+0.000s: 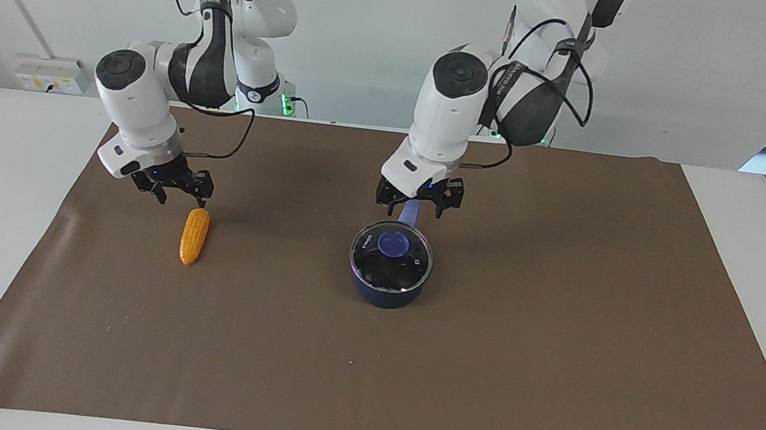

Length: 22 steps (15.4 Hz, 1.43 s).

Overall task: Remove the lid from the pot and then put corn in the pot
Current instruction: 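Reach the left gripper to the lid knob while the right gripper reaches the corn, then grasp the lid knob with the left gripper while the right gripper grasps the corn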

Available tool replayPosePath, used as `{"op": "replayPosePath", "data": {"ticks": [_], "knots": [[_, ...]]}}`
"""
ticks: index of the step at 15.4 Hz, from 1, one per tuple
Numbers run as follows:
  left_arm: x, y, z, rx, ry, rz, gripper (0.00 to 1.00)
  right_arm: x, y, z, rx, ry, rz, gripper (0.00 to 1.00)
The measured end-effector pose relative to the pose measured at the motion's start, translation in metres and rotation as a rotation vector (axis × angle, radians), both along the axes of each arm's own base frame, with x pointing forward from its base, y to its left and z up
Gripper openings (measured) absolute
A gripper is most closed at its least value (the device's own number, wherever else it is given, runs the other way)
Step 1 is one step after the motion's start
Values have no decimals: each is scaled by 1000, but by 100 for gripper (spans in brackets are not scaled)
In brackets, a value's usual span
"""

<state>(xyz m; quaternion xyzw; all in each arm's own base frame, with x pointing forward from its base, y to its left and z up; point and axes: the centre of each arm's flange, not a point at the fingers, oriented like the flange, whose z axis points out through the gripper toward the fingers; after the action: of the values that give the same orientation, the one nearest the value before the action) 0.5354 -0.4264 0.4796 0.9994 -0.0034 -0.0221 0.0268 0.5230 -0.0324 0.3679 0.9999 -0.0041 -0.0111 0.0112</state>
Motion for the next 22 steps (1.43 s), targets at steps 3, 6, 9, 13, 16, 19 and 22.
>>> {"op": "replayPosePath", "data": {"ticks": [3, 6, 9, 13, 16, 19, 22], "knots": [[3, -11, -13, -16, -19, 0, 100, 0, 1, -13, -2, -13, 2, 82], [10, -10, -26, 3, -35, 1, 100, -1, 4, -23, -3, -27, 8, 80], [16, -12, -49, 22, -33, -3, 100, 2, 11, -42, -6, -29, 24, 78], [18, -14, -59, 23, -34, -3, 100, 4, 20, -54, -8, -23, 42, 78], [19, -14, -63, 27, -30, -4, 100, 4, 20, -54, -8, -22, 41, 75], [20, -15, -71, 31, -29, -5, 100, 1, 18, -58, -8, -15, 37, 73], [21, -15, -73, 34, -27, -5, 99, -4, 17, -64, -7, -7, 34, 73]]}}
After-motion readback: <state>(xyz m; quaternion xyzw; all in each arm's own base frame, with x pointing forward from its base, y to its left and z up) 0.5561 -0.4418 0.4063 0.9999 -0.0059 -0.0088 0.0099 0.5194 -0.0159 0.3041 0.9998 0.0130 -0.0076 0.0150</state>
